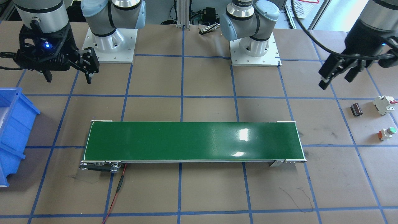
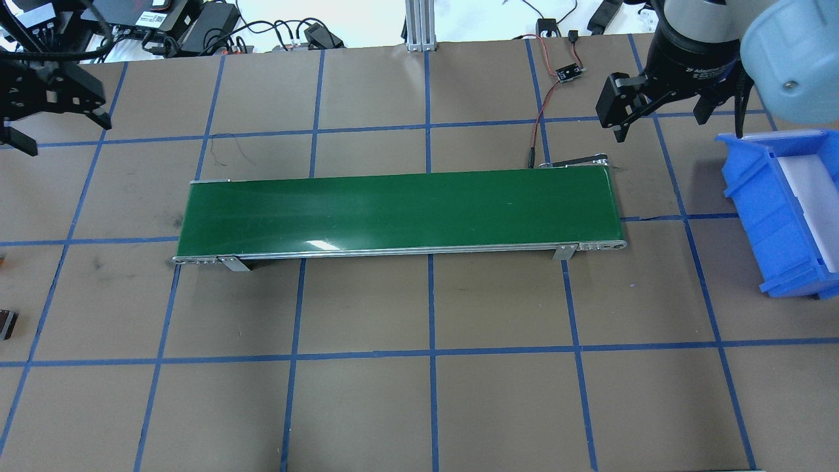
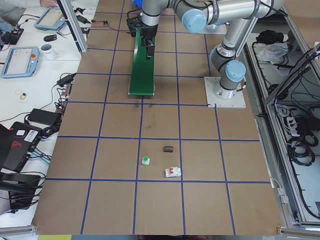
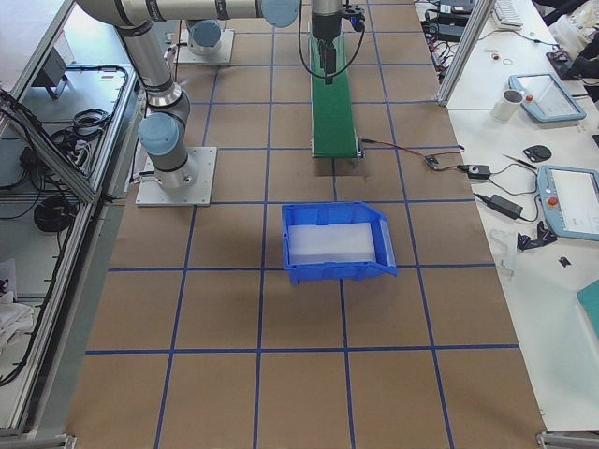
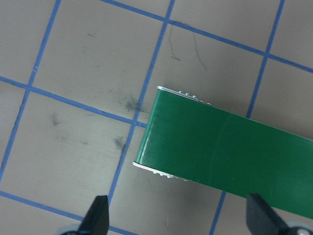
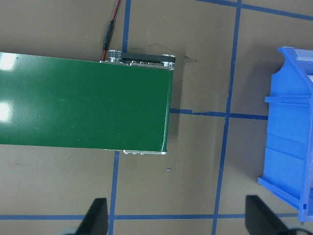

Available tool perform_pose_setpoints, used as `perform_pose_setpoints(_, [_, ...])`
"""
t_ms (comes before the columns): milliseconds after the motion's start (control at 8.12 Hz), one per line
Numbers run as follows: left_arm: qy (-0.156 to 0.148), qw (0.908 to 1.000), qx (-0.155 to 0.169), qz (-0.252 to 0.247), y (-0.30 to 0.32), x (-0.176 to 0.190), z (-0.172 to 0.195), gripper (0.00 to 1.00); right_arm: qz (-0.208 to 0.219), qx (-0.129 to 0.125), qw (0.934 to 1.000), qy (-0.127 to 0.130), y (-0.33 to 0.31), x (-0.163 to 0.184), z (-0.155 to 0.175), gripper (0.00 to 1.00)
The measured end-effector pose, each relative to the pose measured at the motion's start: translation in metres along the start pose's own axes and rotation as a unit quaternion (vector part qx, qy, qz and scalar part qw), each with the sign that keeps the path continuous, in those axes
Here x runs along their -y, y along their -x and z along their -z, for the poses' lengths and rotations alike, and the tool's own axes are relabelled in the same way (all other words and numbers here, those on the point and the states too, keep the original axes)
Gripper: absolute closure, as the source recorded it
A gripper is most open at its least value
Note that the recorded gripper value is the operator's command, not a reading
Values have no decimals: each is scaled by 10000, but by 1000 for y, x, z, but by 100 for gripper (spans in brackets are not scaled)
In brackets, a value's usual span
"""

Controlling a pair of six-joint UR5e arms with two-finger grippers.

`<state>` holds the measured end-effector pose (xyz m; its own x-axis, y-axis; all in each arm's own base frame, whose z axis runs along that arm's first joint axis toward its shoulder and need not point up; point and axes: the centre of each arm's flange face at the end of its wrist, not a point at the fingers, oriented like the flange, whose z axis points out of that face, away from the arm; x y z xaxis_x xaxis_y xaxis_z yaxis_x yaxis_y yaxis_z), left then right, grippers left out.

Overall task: Move capacitor from left to right
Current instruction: 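Move the left gripper outward toward the table edge beside the conveyor, then lower the left gripper and close it on the brown capacitor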

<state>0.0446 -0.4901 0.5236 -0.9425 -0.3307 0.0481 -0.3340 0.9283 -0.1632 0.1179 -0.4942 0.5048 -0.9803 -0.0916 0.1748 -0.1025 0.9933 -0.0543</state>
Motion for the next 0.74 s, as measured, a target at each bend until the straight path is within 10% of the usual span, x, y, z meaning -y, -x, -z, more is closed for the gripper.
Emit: perform_pose_setpoints(739, [615,9963,209,-559,198,-2,-31,0,15,2,10000,76,0,1,-6,0])
